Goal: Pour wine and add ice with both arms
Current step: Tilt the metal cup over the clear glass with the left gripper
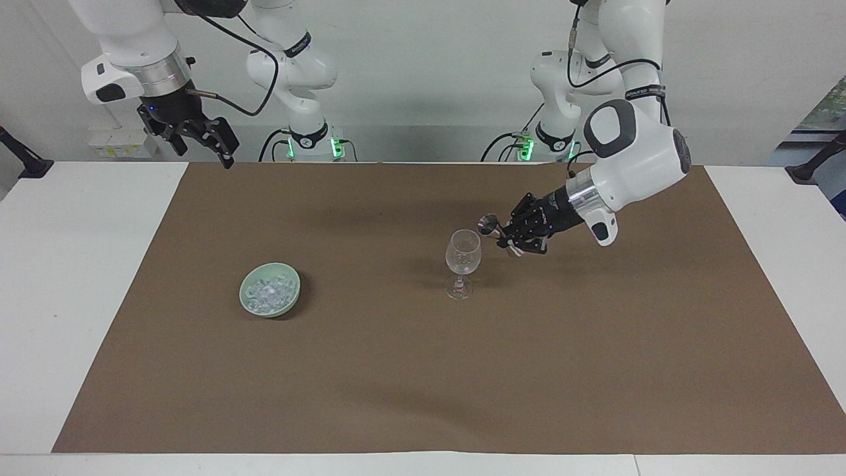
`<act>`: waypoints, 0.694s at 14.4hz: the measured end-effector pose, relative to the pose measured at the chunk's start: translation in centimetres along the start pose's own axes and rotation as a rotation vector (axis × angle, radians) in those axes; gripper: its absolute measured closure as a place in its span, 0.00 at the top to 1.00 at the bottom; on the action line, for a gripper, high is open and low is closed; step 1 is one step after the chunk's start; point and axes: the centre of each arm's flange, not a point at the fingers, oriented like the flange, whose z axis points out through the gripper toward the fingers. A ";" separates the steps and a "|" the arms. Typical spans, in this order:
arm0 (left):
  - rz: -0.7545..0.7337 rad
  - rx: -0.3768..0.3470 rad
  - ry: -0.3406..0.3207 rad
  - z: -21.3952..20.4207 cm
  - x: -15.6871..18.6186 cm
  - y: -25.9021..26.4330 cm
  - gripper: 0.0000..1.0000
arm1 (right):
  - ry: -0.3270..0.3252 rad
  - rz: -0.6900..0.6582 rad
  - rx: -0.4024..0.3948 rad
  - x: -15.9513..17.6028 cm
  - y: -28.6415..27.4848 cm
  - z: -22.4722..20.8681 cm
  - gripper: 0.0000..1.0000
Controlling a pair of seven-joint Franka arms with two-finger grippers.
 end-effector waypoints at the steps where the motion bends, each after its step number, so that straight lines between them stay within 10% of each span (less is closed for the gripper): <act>1: -0.001 -0.001 0.014 0.0 -0.4 0.1 0.22 | 0.000 0.000 0.000 0.0 0.0 0.0 1.00; 10: 0.025 0.001 0.150 0.7 -2.4 0.8 0.22 | 0.000 0.000 0.000 0.0 0.0 0.0 1.00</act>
